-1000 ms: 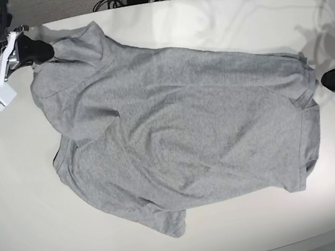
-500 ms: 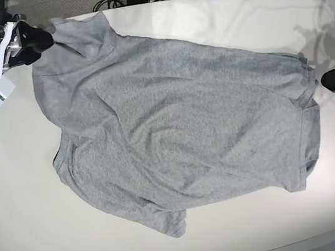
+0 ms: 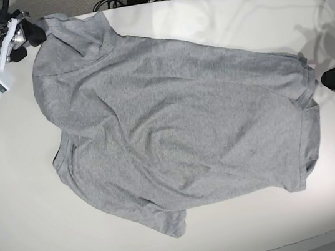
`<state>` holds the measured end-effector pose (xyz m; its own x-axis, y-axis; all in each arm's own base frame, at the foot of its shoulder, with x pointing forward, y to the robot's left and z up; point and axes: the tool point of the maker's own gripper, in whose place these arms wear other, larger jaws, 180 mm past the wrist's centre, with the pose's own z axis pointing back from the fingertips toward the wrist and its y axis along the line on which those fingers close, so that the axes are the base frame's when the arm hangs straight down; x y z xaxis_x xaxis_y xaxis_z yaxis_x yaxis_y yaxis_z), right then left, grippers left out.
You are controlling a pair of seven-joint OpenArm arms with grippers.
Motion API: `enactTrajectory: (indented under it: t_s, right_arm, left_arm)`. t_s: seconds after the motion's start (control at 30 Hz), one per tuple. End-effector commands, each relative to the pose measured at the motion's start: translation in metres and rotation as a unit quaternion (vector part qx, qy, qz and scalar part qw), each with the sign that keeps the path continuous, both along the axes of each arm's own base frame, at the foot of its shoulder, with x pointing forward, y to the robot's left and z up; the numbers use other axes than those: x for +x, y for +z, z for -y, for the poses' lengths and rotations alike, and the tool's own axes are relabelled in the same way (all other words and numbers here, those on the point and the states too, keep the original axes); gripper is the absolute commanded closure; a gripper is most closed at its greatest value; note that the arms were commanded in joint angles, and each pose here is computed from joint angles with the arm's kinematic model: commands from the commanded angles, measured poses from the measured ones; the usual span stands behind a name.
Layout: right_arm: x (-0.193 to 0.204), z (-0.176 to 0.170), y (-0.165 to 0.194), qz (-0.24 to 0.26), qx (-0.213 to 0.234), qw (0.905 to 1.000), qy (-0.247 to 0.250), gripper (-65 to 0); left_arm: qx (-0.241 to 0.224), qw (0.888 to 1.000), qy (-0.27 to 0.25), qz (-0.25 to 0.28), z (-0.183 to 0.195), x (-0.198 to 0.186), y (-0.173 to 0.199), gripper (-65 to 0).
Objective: Layout the t-shirt on the table in an organized manner, then fold the t-shirt properly
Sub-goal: 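Pull the shirt collar corner with the right gripper away from the body, then move the left gripper to the shirt hem corner and grasp it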
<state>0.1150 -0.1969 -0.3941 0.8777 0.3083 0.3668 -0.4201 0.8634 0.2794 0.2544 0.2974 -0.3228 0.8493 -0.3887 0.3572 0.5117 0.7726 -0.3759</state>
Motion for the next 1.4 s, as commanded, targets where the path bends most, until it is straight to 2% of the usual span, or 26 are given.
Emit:
enactTrajectory:
  t_s: [0.0,0.07,0.23,0.3,0.5,0.77,0.9,1.0,1.07,1.2,1.23,1.37]
  right_arm:
    - [0.005,0.004,-0.001,0.017,-0.004,0.9998,-0.008,-39.2]
    - [0.009,0.009,-0.012,0.027,-0.010,0.9989,-0.038,-39.2]
    - [0.021,0.017,-0.024,0.040,0.013,0.9913,-0.125,-39.2]
    - [0.026,0.027,-0.031,0.034,0.001,0.9877,-0.153,-39.2]
    - [0.049,0.041,-0.051,0.021,0.010,0.9805,-0.195,-39.2]
    - [0.074,0.036,-0.056,0.033,0.045,0.9816,-0.182,-39.2]
    - [0.077,0.020,-0.046,0.043,0.095,0.9808,-0.165,-39.2]
    - [0.076,0.015,-0.044,0.042,0.106,0.9813,-0.155,-38.6]
    - [0.076,0.016,-0.044,0.041,0.104,0.9816,-0.155,-32.6]
    - [0.076,0.014,-0.043,0.045,0.106,0.9825,-0.147,-4.4]
    - [0.076,0.014,-0.043,0.044,0.106,0.9825,-0.147,0.0]
    - [0.075,0.014,-0.043,0.043,0.106,0.9826,-0.146,0.0]
  left_arm:
    - [0.003,1.000,0.001,0.023,-0.006,0.009,0.016,0.0]
    - [0.003,1.000,0.001,0.023,-0.006,0.009,0.016,0.0]
    - [0.001,1.000,0.000,0.023,-0.005,0.009,0.015,0.0]
    - [-0.004,1.000,0.000,0.023,-0.001,0.009,0.013,0.0]
    - [-0.020,1.000,-0.002,0.023,0.010,0.010,0.008,0.0]
    - [-0.017,0.999,0.003,0.031,0.007,0.014,0.011,0.0]
    - [-0.019,0.998,0.023,0.062,-0.003,0.025,0.026,0.0]
    - [-0.021,0.994,0.045,0.095,-0.014,0.036,0.044,0.0]
    - [-0.023,0.991,0.060,0.116,-0.022,0.041,0.055,0.0]
    - [-0.021,0.985,0.094,0.143,-0.041,0.041,0.069,0.0]
    - [-0.019,0.984,0.104,0.146,-0.046,0.039,0.070,0.0]
    - [-0.018,0.977,0.148,0.154,-0.065,0.026,0.066,0.0]
